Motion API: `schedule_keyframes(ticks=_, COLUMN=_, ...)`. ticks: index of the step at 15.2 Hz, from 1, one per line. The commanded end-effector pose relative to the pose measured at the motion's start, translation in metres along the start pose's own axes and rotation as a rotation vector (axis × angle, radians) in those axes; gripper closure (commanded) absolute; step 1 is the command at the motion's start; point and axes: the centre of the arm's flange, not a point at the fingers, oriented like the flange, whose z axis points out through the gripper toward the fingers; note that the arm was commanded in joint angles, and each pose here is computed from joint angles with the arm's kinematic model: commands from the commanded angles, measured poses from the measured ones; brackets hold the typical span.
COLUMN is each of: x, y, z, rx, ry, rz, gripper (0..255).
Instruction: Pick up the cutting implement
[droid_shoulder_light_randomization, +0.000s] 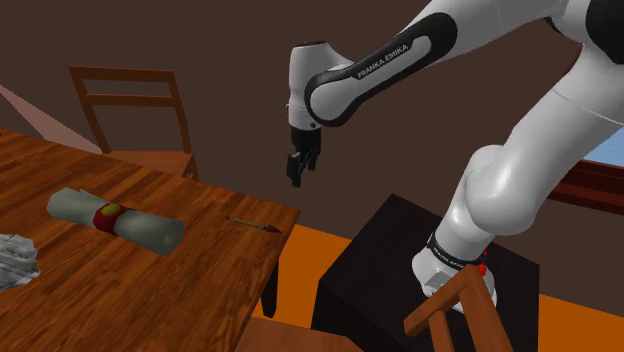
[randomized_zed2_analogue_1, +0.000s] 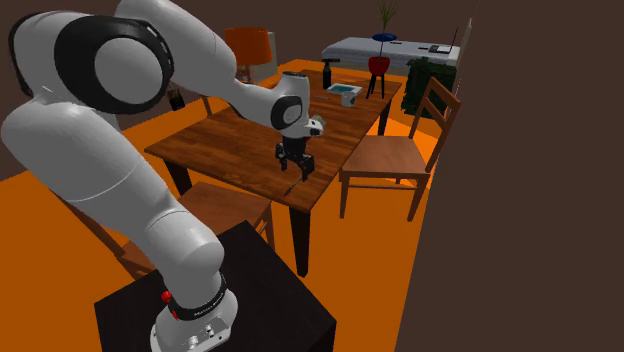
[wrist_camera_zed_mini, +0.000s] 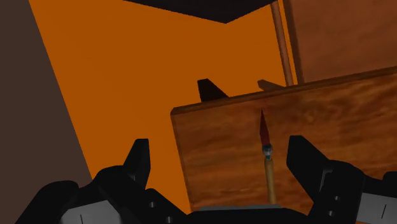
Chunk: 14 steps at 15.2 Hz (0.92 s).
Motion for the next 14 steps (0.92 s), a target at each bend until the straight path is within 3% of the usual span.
schedule_keyframes(ticks=1, x=0.015, y=-0.011, z=0.02, rx=0.001, ry=0.014, rz=-0.026, gripper=0)
schedule_keyframes(ticks=14, x=0.099, y=-0.096, z=0.12, rx=0.0, ry=0.089, rz=-0.178, gripper=0)
